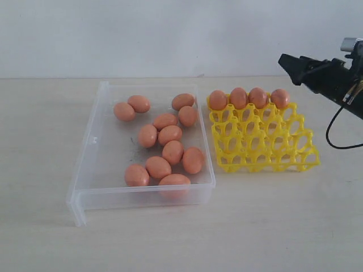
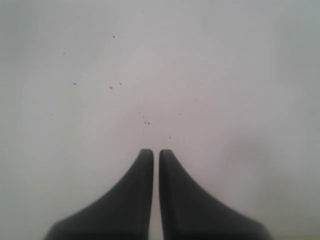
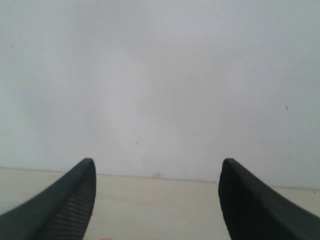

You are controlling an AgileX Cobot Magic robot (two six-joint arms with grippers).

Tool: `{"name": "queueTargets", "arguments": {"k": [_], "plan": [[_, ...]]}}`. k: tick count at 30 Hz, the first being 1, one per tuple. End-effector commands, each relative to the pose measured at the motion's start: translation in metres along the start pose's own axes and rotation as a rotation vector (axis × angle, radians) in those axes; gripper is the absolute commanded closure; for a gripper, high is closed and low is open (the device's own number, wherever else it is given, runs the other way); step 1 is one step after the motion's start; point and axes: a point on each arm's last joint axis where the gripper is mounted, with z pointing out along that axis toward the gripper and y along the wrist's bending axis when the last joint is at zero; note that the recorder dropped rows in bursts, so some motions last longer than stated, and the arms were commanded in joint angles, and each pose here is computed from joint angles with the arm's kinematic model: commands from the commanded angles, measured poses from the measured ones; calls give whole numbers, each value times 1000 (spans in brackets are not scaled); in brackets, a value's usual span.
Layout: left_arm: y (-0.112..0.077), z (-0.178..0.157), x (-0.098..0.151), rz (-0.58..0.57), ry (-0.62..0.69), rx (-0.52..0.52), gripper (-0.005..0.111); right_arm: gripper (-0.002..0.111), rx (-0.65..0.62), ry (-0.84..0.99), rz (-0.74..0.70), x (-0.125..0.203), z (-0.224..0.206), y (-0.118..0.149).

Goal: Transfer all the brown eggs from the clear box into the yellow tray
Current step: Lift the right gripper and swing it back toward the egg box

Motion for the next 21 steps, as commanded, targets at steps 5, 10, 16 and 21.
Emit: {"name": "queueTargets", "arguments": {"k": [5,10,16,21], "plan": [[0,-1,2,-13,7,0,102,47,-69,30,-32,-10,-2,8],[0,-1,2,-13,7,0,102,92,67,218,-81,6,-4,-5],[0,-1,2,-13,7,0,102,109,121,305,-82,14,-6,-10],[0,-1,1,-13,4,1,102,109,86,317,-83,15,-6,-7]]}}
